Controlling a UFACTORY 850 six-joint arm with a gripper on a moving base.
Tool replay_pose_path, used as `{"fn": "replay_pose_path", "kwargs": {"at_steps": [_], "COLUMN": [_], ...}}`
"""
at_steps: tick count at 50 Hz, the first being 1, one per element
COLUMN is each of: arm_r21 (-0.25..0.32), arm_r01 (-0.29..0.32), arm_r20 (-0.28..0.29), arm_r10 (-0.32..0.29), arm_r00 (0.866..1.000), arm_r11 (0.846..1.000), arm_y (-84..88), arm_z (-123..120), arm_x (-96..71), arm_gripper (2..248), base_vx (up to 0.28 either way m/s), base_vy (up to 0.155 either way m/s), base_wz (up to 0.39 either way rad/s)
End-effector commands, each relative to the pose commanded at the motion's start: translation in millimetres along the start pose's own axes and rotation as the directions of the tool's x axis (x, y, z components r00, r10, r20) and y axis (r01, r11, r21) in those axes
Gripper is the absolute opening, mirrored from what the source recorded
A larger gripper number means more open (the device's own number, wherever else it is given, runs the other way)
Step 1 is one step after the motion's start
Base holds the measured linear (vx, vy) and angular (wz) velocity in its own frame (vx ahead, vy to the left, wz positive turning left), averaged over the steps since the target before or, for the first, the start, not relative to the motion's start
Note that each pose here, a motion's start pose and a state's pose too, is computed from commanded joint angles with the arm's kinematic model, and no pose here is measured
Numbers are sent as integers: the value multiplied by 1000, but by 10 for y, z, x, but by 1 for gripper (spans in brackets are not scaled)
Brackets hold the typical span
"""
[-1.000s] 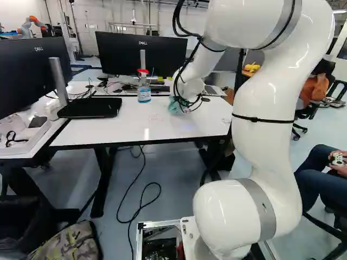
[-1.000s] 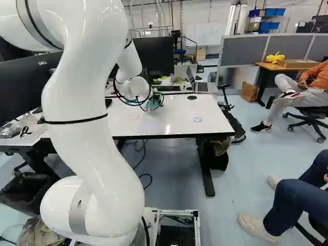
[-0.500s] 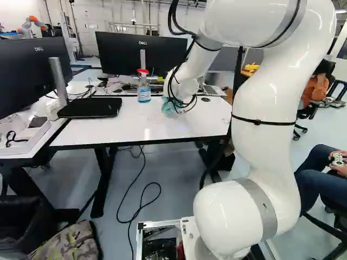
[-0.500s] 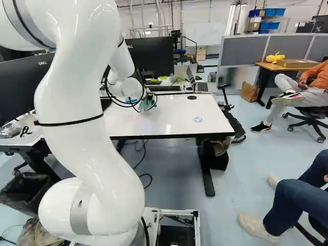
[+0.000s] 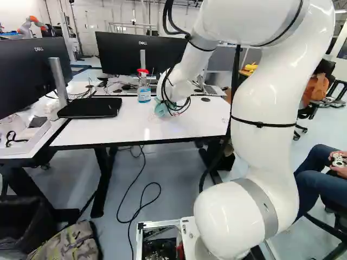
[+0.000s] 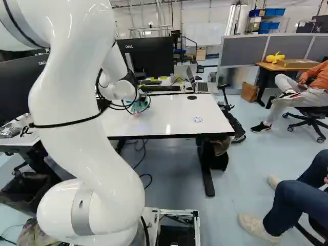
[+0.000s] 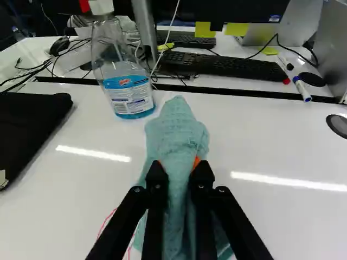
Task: Clean the table with the green towel
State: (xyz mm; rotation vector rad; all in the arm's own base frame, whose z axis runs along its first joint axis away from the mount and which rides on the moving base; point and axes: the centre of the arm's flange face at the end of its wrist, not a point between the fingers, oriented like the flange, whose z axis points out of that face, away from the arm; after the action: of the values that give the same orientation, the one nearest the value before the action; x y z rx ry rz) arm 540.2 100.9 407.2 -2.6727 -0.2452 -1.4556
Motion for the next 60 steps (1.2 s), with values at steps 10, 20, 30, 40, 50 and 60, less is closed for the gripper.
{"fn": "replay_pose_path", "kwargs": {"at_steps": [10, 20, 30, 40, 50, 60], "arm_r21": [25, 44, 52, 54, 54, 54], "arm_r01": [16, 28, 34, 35, 35, 35], "arm_r20": [5, 7, 13, 35, 38, 57], "arm_r10": [-16, -29, -34, -37, -37, -38], "arm_r00": [1000, 1000, 999, 999, 999, 998], "arm_r11": [1000, 999, 998, 998, 998, 998], "arm_y": [-161, -283, -332, -342, -343, -342], "arm_z": [23, 27, 28, 75, 84, 83], "arm_x": [-102, -211, -324, -430, -438, -455], "arm_gripper": [57, 57, 57, 57, 57, 57], "base_vx": [0, 0, 0, 0, 0, 0], "base_vy": [0, 0, 0, 0, 0, 0], "base_wz": [0, 0, 0, 0, 0, 0]}}
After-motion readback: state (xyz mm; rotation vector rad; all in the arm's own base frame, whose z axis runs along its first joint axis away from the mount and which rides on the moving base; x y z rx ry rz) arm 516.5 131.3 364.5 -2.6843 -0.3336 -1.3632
